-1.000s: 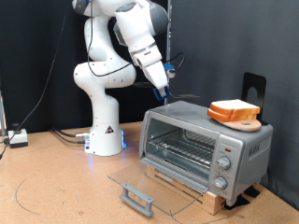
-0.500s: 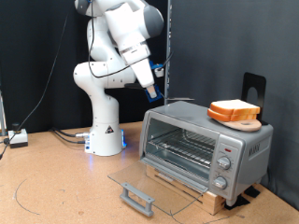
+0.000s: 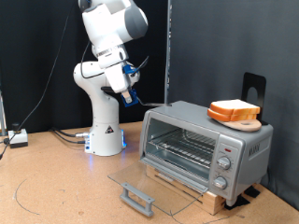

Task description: Make a piece of toast with the oven

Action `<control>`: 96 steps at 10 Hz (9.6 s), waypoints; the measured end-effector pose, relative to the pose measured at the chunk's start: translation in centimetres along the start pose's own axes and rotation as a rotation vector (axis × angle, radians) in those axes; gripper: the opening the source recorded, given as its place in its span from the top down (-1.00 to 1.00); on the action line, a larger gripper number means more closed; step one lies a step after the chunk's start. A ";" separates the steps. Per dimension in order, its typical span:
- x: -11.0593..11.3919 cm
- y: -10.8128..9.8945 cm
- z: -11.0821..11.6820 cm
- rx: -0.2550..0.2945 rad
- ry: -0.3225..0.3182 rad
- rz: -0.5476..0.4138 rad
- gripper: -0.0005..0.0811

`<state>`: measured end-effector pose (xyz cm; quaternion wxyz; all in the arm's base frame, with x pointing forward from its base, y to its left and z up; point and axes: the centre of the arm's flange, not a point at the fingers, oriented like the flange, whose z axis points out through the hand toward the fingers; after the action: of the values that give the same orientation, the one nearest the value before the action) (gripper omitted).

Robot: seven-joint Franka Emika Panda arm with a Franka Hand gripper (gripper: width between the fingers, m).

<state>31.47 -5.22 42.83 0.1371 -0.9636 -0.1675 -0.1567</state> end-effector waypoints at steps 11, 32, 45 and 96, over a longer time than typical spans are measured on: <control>5.0 -3.4 1.8 -0.085 -0.118 -0.157 0.02; 10.5 -10.1 6.0 -0.047 -0.159 -0.139 0.02; 10.6 -10.3 7.0 0.082 -0.174 -0.094 0.02; -3.9 12.3 9.0 0.033 -0.197 0.015 0.02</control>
<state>34.75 -14.63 30.64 0.1369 -0.9733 -0.1754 -0.0572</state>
